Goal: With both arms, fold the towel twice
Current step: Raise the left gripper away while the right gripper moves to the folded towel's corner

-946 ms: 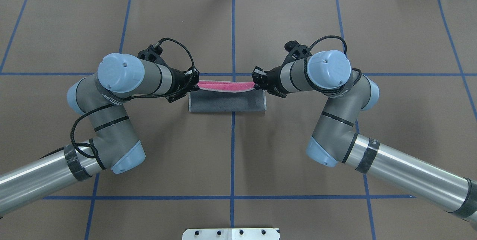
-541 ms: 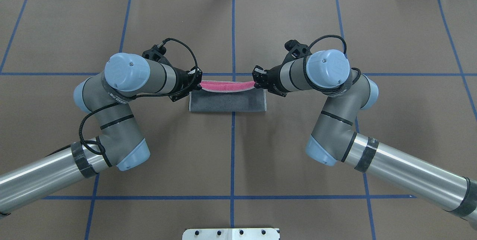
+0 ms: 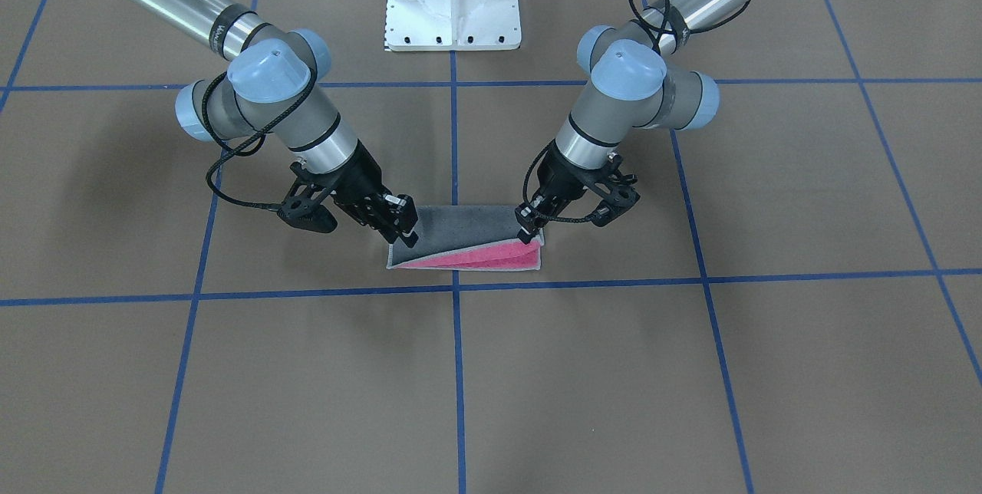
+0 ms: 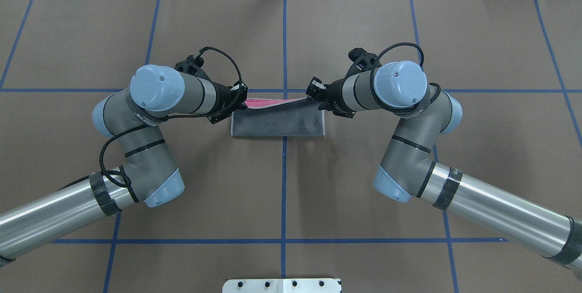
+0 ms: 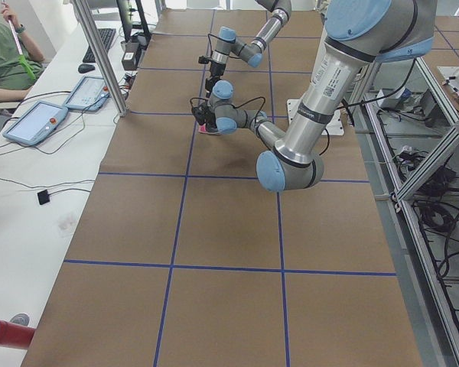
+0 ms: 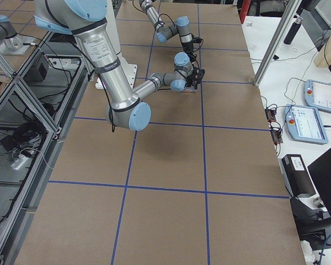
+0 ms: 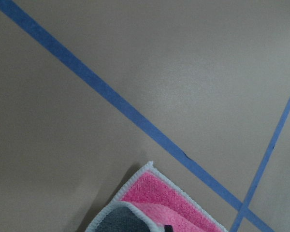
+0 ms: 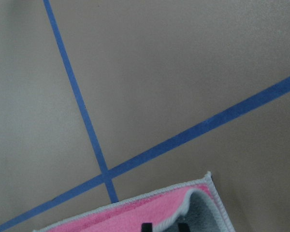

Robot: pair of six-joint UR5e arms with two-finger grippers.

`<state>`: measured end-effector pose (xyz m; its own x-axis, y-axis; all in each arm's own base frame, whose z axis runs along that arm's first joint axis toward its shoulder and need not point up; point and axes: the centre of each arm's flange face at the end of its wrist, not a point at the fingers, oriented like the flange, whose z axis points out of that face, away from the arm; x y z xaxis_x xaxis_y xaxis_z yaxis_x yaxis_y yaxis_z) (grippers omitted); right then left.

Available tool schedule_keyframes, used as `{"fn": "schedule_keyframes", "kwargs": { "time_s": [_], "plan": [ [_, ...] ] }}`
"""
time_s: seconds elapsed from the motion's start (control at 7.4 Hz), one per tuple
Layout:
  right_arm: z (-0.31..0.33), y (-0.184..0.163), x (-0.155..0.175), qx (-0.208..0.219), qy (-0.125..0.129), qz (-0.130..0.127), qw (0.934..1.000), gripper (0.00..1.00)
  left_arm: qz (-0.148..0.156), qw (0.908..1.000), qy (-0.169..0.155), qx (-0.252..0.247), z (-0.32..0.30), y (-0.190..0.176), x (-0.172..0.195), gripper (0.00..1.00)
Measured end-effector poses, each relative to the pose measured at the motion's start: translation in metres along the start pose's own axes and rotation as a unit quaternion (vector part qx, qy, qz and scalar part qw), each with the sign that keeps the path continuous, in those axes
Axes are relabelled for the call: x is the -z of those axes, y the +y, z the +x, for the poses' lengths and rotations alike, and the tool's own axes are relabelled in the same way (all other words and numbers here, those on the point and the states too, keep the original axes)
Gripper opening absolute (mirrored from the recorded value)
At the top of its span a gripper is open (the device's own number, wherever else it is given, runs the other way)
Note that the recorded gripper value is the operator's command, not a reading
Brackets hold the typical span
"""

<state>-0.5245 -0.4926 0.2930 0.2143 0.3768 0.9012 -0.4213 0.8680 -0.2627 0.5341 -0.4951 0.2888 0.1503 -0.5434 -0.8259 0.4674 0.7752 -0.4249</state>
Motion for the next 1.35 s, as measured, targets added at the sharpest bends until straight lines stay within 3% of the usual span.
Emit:
{"fn": "schedule_keyframes", "kwargs": {
  "time_s": [0.68,0.95,1.22,1.35],
  "plan": [
    [-0.002,-0.006,0.003,-0.001,-0.002,0.002,1.0000,0.99,0.004,0.9999,0.011,0.001,0.014,-0.006,0.007,1.00],
    [-0.004,-0.002,0.007,-0.001,-0.002,-0.013,0.9999,0.99,0.005,0.9997,0.025,0.003,0.034,-0.023,0.028,1.00],
    [0.000,0.004,0.005,-0.002,0.024,-0.035,0.9991,0.99,-0.020,0.9994,0.022,0.017,0.052,-0.072,0.067,1.00],
    [0.000,0.006,0.005,0.005,0.055,-0.039,0.9977,0.99,-0.031,0.9991,0.019,0.024,0.057,-0.092,0.084,1.00]
  ]
}}
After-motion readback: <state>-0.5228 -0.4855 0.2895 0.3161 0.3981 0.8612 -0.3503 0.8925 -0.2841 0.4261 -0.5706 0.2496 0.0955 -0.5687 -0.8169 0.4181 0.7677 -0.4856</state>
